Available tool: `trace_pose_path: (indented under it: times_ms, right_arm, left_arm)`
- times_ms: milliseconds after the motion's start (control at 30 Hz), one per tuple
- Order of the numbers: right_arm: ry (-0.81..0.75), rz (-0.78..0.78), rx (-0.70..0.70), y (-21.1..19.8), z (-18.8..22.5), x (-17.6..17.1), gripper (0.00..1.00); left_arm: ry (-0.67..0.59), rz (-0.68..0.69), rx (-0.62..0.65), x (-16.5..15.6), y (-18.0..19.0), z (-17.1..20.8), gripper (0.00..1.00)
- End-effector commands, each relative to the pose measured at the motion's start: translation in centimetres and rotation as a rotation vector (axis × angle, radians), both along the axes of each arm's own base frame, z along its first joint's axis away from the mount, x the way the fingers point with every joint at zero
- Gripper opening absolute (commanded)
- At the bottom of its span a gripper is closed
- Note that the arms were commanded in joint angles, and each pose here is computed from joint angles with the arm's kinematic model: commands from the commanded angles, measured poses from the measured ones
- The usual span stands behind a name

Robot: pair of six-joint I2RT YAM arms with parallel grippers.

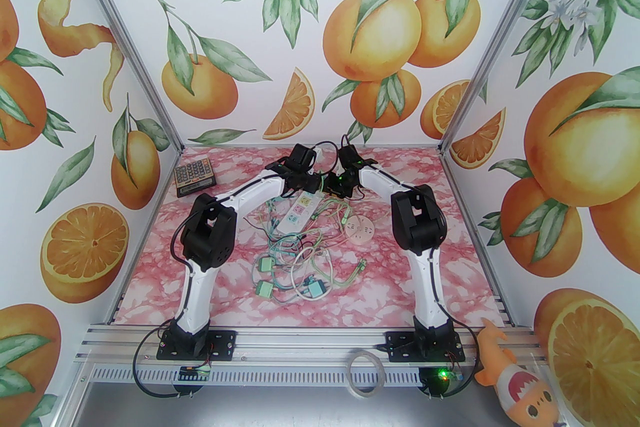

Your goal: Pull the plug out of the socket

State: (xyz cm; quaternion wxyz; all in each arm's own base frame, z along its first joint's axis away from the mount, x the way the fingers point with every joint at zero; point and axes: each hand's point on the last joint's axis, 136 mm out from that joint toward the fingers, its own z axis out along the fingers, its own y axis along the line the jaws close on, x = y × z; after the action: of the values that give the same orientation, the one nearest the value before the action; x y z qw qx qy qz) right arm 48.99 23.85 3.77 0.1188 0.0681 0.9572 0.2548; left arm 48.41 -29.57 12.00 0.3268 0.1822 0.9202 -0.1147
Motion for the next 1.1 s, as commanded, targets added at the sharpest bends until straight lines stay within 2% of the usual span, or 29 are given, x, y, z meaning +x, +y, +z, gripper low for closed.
trace_pose_path:
  times_ms: [0,367,633,900,1067]
  right_arm:
    - [0.133,-0.023,-0.145,-2.7,-4.3,-2.5,0.32]
    - [0.111,-0.028,-0.125,-2.3,-3.2,-1.9,0.33]
    - [0.094,-0.027,-0.113,-1.9,-2.2,-1.7,0.33]
    - [0.084,-0.026,-0.107,-1.6,-1.6,-2.0,0.33]
    - [0.081,-0.028,-0.106,-1.7,-1.4,-2.0,0.32]
  left_arm:
    - [-0.025,0.079,-0.076,-0.4,3.1,4.2,0.21]
    - [0.005,0.327,-0.287,-2.5,13.0,6.4,0.22]
    - [0.038,0.520,-0.394,-2.8,21.4,4.7,0.23]
    - [0.163,0.750,-0.253,-4.8,30.5,-1.0,0.22]
    - [0.253,0.794,-0.224,-5.6,32.6,-4.5,0.22]
